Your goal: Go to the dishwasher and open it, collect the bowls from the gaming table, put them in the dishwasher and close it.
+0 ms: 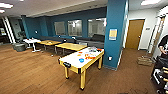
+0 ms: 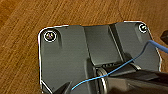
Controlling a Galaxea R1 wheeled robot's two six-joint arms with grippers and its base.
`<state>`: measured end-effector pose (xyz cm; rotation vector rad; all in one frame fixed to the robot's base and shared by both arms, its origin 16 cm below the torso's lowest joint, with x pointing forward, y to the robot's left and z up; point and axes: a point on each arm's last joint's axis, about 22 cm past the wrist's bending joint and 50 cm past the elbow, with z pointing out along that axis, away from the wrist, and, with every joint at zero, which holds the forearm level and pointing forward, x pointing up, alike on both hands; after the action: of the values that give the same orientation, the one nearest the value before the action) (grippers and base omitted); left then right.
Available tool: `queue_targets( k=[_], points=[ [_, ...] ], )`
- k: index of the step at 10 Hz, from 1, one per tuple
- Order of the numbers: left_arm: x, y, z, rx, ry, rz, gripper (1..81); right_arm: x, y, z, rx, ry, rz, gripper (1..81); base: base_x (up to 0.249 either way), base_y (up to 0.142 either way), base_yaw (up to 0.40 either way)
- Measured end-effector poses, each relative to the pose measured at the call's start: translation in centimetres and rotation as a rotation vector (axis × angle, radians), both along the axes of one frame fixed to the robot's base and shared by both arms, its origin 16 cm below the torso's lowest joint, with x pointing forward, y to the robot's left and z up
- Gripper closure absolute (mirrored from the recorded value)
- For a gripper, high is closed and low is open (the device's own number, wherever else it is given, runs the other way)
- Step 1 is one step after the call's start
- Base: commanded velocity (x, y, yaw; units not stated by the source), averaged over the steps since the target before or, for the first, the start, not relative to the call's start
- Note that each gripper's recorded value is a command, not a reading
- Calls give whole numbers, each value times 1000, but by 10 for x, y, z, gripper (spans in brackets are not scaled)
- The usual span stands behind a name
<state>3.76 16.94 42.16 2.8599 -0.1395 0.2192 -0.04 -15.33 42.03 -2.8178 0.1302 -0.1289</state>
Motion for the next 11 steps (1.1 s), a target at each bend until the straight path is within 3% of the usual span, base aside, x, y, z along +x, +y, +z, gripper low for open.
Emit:
queue_targets(
  k=[4, 7, 9, 11],
  points=[
    [0, -2, 0, -2, 1, 0, 10, 0, 0, 0, 0, 0, 0, 10, 0, 0, 0],
    [-14, -2, -1, -2, 14, 0, 10, -10, 0, -1, -1, 10, 1, 10, 108, 0, 0],
    [4, -2, 1, -3, -8, 1, 10, 9, 0, 1, 0, -14, -1, 10, 125, 0, 0],
    [-1, -2, 0, -3, 1, 1, 10, 3, 0, 0, 0, -4, 0, 10, 123, 0, 0]
  ],
)
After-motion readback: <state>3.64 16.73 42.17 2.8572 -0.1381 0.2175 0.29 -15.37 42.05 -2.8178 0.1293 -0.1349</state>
